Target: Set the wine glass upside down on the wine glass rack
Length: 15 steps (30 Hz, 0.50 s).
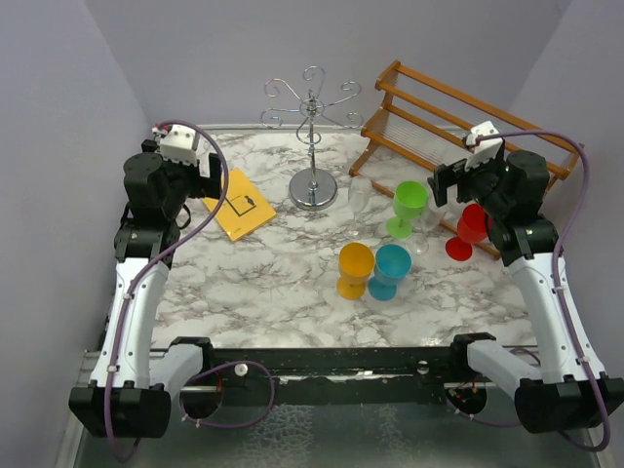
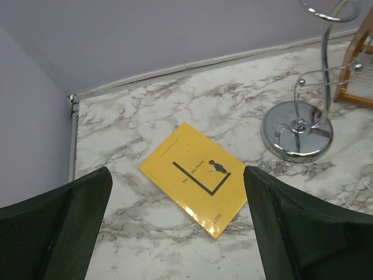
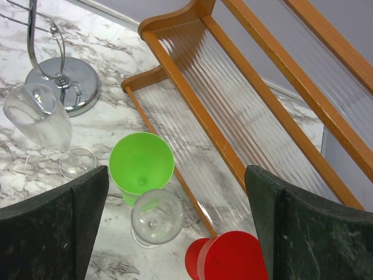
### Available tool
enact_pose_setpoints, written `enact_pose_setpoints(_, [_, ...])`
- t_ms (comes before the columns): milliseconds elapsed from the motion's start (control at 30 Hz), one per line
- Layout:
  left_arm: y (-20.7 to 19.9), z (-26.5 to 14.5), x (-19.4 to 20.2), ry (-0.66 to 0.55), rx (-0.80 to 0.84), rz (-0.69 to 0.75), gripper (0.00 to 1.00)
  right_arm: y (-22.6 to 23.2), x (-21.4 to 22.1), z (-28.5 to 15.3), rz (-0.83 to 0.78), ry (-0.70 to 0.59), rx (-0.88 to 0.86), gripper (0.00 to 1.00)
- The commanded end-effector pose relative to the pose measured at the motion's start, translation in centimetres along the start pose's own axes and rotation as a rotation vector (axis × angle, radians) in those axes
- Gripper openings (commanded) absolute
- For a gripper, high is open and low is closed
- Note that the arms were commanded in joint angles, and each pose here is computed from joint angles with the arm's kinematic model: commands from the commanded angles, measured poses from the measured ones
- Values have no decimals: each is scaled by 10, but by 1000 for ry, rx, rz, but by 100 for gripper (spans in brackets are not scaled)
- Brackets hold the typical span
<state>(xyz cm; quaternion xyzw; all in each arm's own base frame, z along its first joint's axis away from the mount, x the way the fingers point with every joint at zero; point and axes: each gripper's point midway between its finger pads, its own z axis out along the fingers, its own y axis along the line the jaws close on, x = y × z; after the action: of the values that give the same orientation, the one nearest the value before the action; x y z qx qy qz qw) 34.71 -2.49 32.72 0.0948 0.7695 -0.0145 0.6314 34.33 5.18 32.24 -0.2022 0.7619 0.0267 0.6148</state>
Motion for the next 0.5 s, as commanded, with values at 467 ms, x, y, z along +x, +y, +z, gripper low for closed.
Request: enact_pose_setpoints(467, [-103,40,-134,-181,442,72,96,53,-19,26,-132,-177,-338,100])
